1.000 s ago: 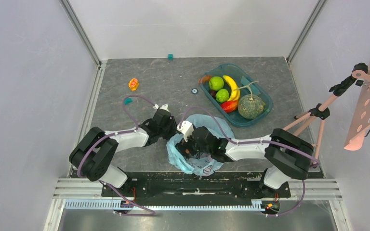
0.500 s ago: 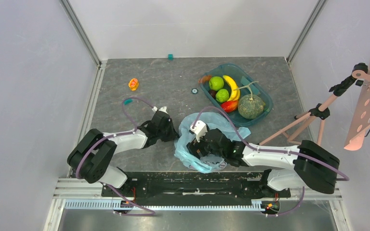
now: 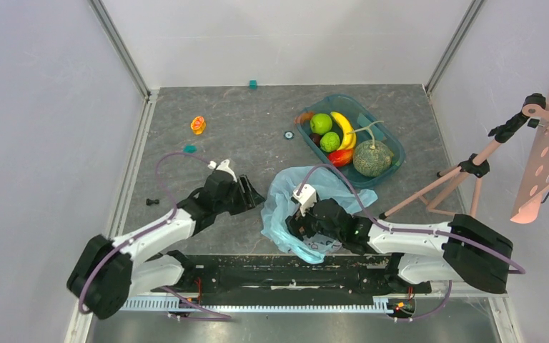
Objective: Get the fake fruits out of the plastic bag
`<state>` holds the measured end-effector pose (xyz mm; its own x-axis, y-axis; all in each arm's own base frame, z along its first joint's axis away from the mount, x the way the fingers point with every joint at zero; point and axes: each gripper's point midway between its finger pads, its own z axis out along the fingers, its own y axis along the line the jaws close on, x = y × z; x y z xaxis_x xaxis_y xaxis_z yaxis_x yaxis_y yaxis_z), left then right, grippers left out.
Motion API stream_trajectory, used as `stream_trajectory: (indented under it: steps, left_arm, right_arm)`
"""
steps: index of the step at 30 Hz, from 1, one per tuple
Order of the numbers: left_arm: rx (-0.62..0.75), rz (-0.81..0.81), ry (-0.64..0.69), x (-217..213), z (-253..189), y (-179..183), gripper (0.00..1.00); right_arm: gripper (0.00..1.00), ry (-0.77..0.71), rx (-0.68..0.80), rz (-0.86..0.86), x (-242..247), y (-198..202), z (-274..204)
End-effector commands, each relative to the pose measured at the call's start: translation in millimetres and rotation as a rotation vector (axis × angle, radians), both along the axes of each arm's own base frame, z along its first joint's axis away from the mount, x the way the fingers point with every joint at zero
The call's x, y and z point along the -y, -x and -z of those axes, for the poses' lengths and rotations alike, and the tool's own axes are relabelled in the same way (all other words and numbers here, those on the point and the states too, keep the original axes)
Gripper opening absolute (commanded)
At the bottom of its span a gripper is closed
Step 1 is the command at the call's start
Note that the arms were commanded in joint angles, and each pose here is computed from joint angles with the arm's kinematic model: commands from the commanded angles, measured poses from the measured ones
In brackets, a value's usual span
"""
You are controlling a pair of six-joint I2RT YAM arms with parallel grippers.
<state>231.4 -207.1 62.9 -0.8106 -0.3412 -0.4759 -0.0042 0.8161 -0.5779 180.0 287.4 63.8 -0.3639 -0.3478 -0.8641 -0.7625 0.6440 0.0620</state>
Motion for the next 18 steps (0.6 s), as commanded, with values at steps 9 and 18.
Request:
stream_trajectory:
  steps: [9,18]
  left_arm:
    - [-0.044,0.016,0.175,11,-12,28,0.62]
    - [-0.073,0.025,0.228,25,-5,31,0.61]
  right_arm:
    - [0.64,-0.158,0.043,0.018,-11,-4,-28]
    - [0.63,-0.173,0.037,0.0,-14,-2,-29]
